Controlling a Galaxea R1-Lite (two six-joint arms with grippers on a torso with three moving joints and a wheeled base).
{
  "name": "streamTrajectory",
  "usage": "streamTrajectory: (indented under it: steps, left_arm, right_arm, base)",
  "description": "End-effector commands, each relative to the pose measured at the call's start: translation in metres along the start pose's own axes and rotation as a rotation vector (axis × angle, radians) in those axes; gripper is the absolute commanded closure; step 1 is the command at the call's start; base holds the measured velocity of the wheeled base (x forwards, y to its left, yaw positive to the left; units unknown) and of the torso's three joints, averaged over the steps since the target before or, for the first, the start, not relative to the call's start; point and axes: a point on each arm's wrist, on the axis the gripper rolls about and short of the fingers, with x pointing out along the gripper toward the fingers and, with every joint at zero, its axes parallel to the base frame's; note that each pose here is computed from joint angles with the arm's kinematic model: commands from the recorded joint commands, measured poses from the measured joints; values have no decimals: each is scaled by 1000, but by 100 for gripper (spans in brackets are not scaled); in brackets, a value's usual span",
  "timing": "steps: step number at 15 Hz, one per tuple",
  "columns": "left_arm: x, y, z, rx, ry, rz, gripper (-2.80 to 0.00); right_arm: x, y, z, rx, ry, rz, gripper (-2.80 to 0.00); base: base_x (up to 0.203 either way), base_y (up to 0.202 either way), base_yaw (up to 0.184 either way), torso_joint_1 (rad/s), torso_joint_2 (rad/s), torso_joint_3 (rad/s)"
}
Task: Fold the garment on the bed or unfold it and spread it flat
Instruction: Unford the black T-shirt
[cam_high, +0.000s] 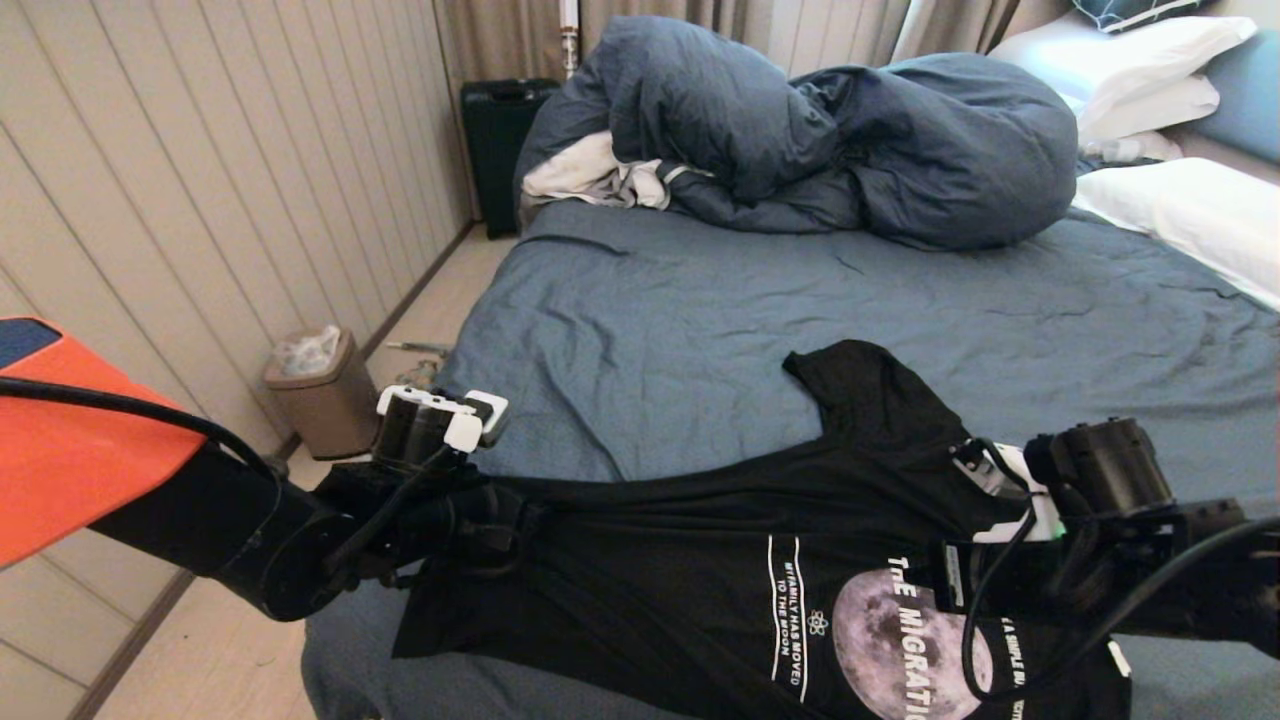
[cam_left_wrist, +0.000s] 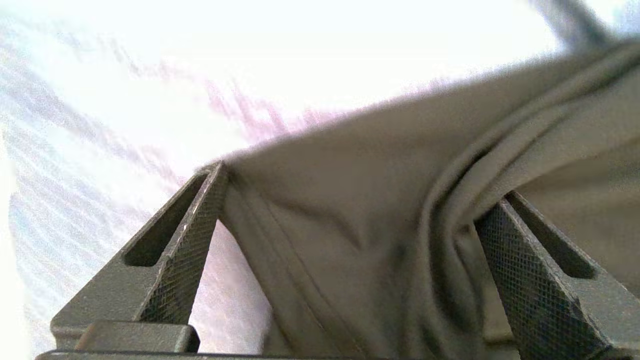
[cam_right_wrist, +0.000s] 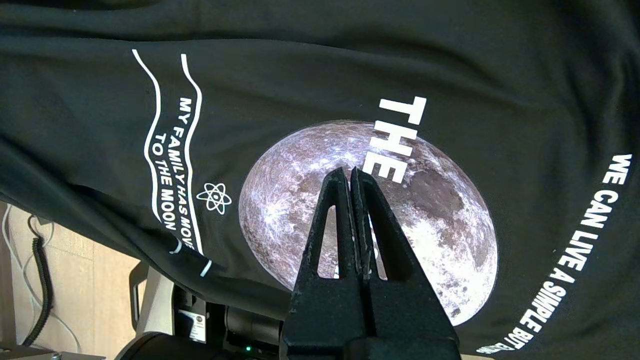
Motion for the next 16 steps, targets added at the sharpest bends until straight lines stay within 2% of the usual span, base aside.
streamTrajectory:
  steps: [1,4,9,10,12,16]
  left_arm:
    - [2,5,7,-6,-26,14,-280]
    - [5,10,20,-5,-59,27,-280]
    - [12,10,15,-4,-42,27,-280]
    - [12,10,15,-3,-45,27,0]
    - [12,10,17,1,-53,26,0]
    - [21,13,33,6,-117,49,0]
  right_arm:
    - [1,0,0,2,1,1,0]
    - [1,0,0,2,3,1,0]
    - [2,0,-1,3,8,-1,0]
    - [2,0,0,3,7,0,0]
    - [2,0,-1,3,8,-1,0]
    - [4,-1,-1,4,15,-2,0]
  base:
    - [0,0,0,0,0,0]
    - [0,0,0,0,0,0]
    - [0,0,0,0,0,0]
    - [0,0,0,0,0,0]
    - [0,0,0,0,0,0]
    - [0,0,0,0,0,0]
